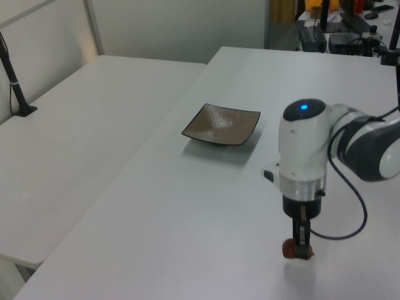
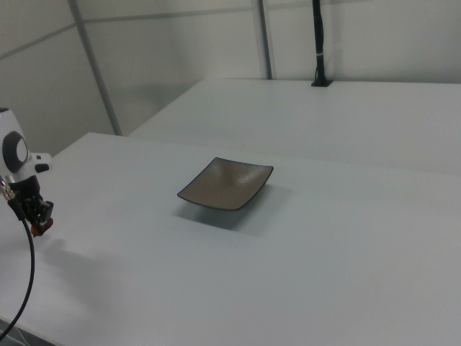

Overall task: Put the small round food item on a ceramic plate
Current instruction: 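Close the gripper around the reddish-brown food item, then lift the held food item and carry it over the brown plate, then lower the food item onto the plate and open the gripper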

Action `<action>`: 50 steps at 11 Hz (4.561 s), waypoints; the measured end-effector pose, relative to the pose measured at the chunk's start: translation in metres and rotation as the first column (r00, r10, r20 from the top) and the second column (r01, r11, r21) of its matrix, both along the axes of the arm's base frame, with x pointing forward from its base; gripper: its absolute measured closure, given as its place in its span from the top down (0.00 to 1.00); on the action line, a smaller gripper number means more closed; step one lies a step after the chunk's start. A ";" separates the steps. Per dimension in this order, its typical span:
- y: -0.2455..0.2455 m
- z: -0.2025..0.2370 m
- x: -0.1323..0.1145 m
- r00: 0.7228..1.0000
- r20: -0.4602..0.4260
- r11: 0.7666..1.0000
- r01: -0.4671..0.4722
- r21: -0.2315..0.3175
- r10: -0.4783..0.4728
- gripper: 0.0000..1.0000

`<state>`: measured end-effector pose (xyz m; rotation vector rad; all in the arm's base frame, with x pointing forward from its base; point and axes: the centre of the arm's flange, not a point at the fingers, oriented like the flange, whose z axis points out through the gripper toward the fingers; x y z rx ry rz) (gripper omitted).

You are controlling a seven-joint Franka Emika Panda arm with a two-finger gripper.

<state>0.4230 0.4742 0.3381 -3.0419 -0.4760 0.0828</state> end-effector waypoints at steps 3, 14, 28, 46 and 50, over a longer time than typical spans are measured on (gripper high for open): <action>-0.032 0.069 0.011 0.999 0.029 0.999 0.033 -0.032 -0.032 0.19; -0.242 0.249 0.081 0.995 0.085 0.998 0.046 -0.045 -0.042 0.20; -0.428 0.213 0.221 0.972 0.207 0.992 0.092 0.088 -0.109 0.21; -0.383 -0.001 0.306 0.948 0.304 0.993 0.068 0.097 -0.095 0.25; -0.383 -0.007 0.307 0.948 0.304 0.993 0.069 0.095 -0.095 0.51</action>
